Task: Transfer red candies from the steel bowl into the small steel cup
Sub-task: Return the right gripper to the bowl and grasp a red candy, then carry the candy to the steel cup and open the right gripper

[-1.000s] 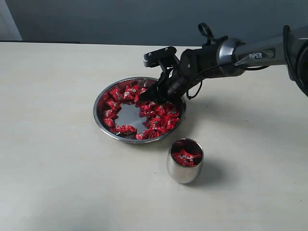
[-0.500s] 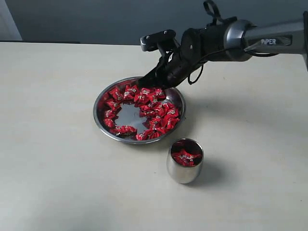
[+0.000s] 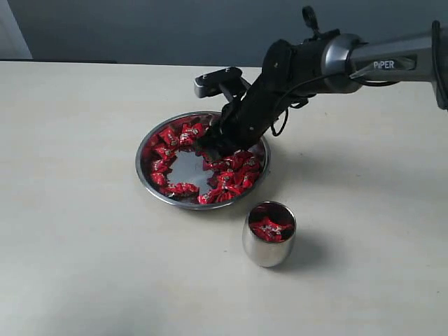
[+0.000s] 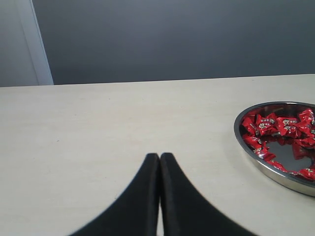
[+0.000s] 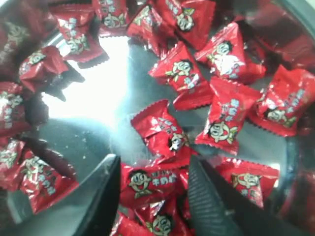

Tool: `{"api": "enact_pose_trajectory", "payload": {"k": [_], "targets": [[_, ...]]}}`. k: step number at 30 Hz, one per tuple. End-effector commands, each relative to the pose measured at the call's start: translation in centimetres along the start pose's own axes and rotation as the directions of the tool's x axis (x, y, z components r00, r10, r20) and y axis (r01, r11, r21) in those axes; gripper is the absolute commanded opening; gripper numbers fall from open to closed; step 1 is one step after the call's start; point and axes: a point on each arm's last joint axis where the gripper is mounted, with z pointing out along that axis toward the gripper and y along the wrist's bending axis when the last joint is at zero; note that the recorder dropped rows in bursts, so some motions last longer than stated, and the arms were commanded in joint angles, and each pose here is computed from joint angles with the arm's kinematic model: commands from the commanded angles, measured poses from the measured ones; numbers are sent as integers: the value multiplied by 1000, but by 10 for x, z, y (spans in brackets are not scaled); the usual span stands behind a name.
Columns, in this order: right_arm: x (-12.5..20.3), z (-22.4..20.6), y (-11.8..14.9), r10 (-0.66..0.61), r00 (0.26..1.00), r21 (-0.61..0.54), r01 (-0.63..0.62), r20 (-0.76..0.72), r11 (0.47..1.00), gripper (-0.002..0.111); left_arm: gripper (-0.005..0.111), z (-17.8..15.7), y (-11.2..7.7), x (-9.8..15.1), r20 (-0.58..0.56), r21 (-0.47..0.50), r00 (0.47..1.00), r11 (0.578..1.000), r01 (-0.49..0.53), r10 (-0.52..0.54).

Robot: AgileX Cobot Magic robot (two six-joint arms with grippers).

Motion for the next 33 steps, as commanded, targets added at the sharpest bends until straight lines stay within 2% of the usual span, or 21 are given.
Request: {"api": "enact_pose_trajectory", "payload": {"k": [1, 6, 10, 12, 17, 19, 28, 33], "targets": [[1, 3, 8, -36, 999, -8, 35, -19, 999, 43, 0, 0, 0, 0, 6, 7, 1000, 1000, 5, -5], [4, 16, 8, -47, 999, 4, 47, -23, 999, 46, 0, 0, 0, 0, 6, 7, 1000, 1000, 5, -5], [9, 24, 6, -57, 997, 7, 57, -51, 998, 44, 0, 0, 0, 0, 6, 7, 1000, 1000, 5, -5], [9, 24, 5, -58, 997, 14, 59, -50, 998, 36, 0, 0, 0, 0, 6, 7, 1000, 1000, 5, -5], [5, 18, 7, -59, 998, 18, 59, -30, 998, 5, 0, 0, 0, 0, 6, 7, 1000, 1000, 5, -5], [2, 13, 8, -62, 998, 20, 62, -18, 998, 1, 0, 0, 0, 0, 6, 7, 1000, 1000, 5, -5], [-19, -43, 22, -89, 991, 24, 87, 97, 996, 0, 0, 0, 0, 0, 6, 7, 1000, 1000, 3, -3], [-19, -77, 36, -96, 993, -38, 99, 67, 994, 0, 0, 0, 0, 0, 6, 7, 1000, 1000, 3, -3]]}}
